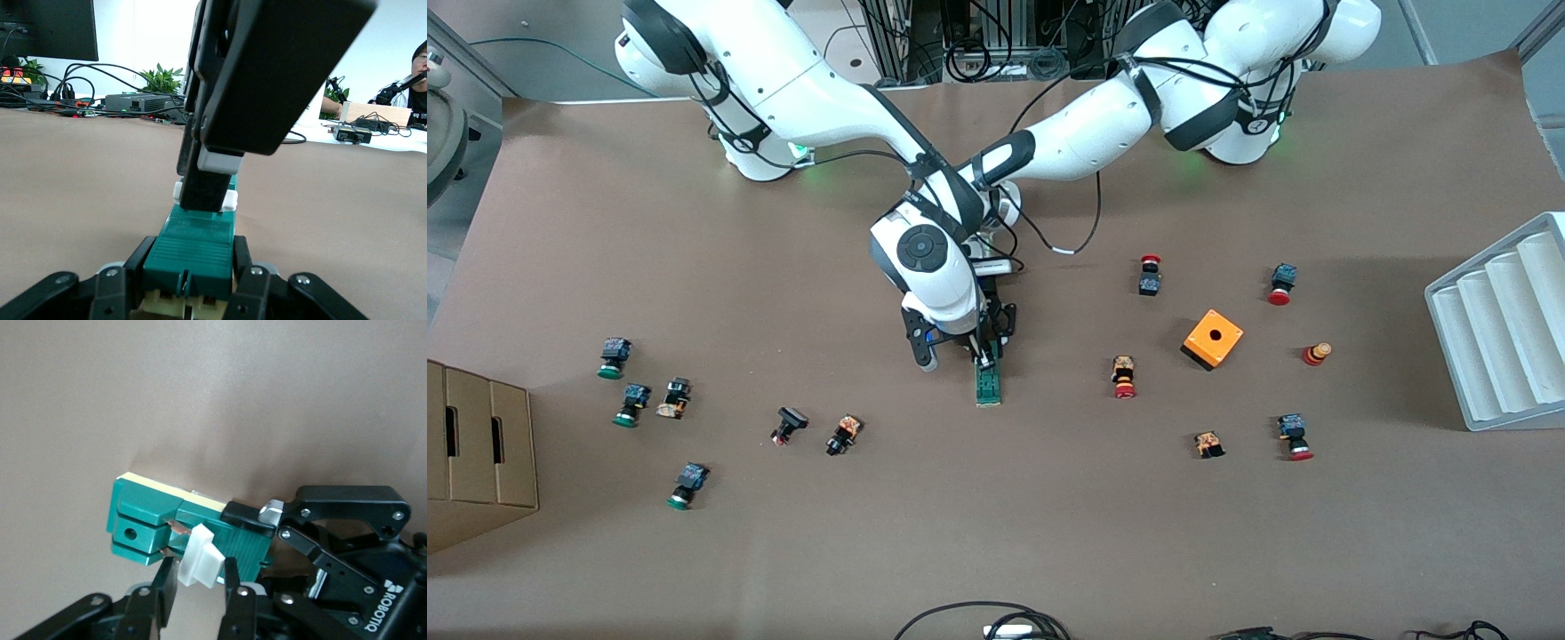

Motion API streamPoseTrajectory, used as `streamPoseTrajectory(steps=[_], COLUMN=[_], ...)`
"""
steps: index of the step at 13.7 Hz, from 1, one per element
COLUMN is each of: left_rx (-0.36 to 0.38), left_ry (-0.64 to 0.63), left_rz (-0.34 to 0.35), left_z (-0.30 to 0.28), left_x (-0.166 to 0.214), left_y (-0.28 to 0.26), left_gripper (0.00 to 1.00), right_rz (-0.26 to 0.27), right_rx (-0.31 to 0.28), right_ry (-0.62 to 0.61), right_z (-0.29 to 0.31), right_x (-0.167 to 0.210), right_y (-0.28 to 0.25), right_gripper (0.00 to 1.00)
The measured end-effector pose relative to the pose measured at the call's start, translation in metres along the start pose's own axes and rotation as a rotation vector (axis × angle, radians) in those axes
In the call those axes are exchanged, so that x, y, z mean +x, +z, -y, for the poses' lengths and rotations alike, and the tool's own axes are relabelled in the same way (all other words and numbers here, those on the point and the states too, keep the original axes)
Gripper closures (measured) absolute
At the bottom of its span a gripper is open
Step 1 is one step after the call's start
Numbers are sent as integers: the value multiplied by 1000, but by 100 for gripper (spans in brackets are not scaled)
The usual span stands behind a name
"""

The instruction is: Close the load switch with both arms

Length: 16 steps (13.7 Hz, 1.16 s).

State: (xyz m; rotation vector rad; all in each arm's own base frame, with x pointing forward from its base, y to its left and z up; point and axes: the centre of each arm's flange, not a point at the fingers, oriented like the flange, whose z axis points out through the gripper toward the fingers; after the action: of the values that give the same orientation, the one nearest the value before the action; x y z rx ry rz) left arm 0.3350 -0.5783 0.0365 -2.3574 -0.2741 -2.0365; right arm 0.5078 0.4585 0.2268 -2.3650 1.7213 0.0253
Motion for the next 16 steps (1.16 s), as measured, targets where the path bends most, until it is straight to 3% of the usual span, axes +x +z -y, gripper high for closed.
streamPoseTrajectory(steps=[16], left_rx=[0], left_ry=[0], left_rz=[0], left_z=[0], left_x=[0], left_y=[0], left_gripper=[49], right_rz=[7], right_rx=[51], right_ry=[37], right_z=[27], right_x=[19], right_y=[-19], right_gripper=[70])
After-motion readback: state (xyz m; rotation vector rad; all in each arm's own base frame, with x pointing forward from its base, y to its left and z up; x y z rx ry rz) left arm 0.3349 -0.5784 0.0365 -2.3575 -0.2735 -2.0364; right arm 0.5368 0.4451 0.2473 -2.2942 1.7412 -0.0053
